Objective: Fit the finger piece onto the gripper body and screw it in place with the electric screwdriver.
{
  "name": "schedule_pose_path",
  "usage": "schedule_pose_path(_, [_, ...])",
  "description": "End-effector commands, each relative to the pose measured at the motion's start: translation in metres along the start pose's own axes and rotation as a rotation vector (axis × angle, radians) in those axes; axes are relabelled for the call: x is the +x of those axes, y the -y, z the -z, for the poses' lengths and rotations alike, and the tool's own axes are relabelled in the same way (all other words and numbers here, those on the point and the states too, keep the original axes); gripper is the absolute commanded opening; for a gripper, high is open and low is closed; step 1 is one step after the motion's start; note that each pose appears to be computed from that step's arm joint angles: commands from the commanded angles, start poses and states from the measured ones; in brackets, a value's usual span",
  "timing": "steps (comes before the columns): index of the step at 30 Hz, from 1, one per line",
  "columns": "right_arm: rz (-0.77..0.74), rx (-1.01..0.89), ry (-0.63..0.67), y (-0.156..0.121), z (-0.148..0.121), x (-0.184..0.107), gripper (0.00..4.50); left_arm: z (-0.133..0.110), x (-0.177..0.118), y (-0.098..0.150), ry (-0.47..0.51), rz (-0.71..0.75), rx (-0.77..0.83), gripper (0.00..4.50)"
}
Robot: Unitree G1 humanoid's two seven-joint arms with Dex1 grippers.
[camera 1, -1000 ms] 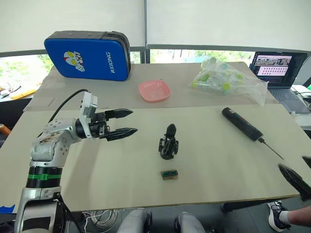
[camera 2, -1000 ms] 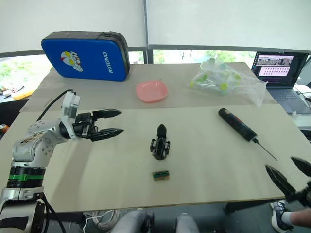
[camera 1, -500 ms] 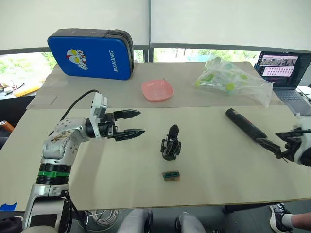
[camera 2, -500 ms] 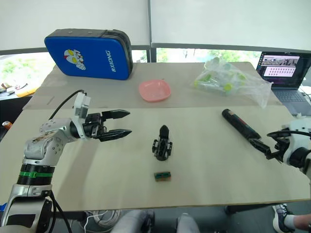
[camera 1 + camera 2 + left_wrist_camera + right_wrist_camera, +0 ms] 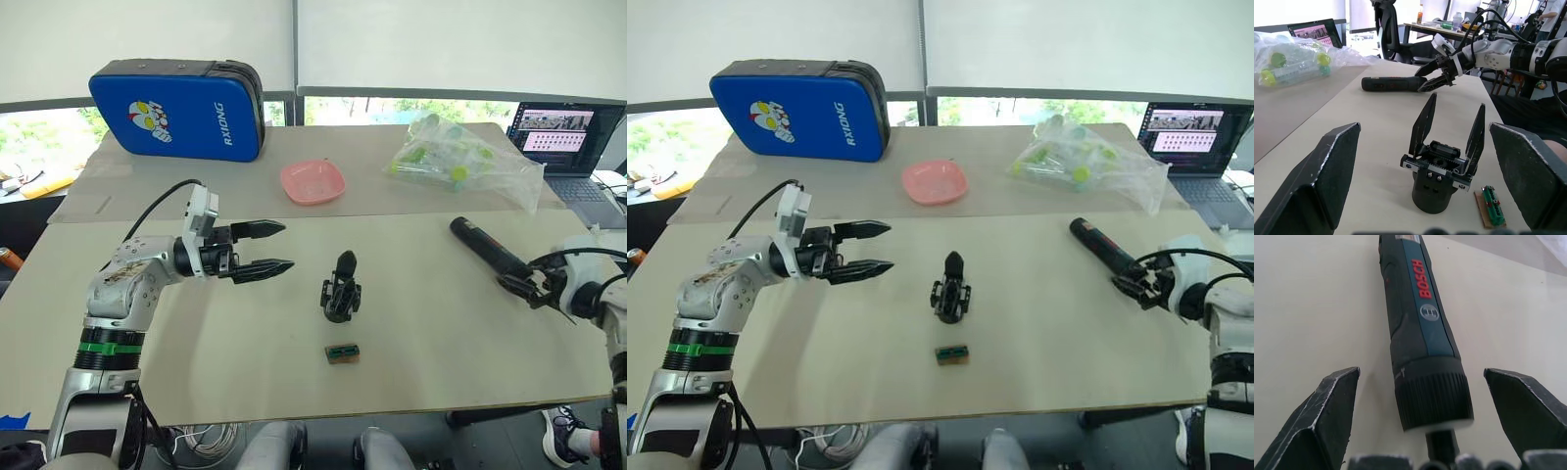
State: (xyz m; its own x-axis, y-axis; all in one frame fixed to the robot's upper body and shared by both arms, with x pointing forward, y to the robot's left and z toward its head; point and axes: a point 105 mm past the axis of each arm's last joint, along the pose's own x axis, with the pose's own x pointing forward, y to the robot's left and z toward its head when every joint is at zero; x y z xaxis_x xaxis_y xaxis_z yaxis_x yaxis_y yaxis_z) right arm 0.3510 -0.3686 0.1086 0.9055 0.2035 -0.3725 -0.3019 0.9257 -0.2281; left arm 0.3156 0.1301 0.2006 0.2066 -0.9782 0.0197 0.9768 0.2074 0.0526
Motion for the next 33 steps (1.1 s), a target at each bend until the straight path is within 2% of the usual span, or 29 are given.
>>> schedule_pose_path(1, [-0.044,0.015,0.004,-0.003,-0.003,0.002,4.50,-0.010,0.001,0.001,0.008,0.013,0.035,4.45])
schedule_pose_path(3, [-0.109,0.035,-0.005,-0.012,0.000,0.004,4.50,-0.010,0.000,0.001,0.006,0.013,0.036,4.45])
schedule_pose_path(8, [-0.142,0.012,-0.001,-0.019,0.003,0.004,3.05,-0.008,-0.004,0.006,-0.001,0.022,0.036,4.50])
schedule_pose_path(11, [-0.095,-0.006,0.043,-0.016,0.001,0.005,2.05,-0.006,-0.005,0.013,0.004,0.063,0.016,4.50])
schedule_pose_path(12, [-0.083,-0.006,0.052,-0.016,0.001,0.005,1.87,-0.005,-0.005,0.014,0.004,0.069,0.013,4.50])
schedule_pose_path(16, [-0.070,-0.069,0.086,-0.022,0.003,0.002,1.88,-0.005,0.000,0.019,0.018,0.107,0.026,4.50])
schedule_pose_path(22, [-0.102,-0.118,0.205,-0.037,-0.028,-0.031,1.88,-0.004,-0.005,0.022,0.009,0.128,0.007,4.50])
schedule_pose_path(25, [-0.123,-0.174,0.164,-0.059,-0.035,-0.050,1.88,0.000,-0.010,0.023,-0.002,0.123,-0.002,4.50])
schedule_pose_path(29, [-0.230,-0.243,0.055,-0.109,-0.036,-0.072,1.88,0.001,-0.017,0.024,0.001,0.090,-0.001,4.50])
schedule_pose_path(33, [-0.270,-0.197,-0.007,-0.138,-0.035,-0.084,1.88,0.006,-0.020,0.029,-0.015,0.098,-0.005,4.50])
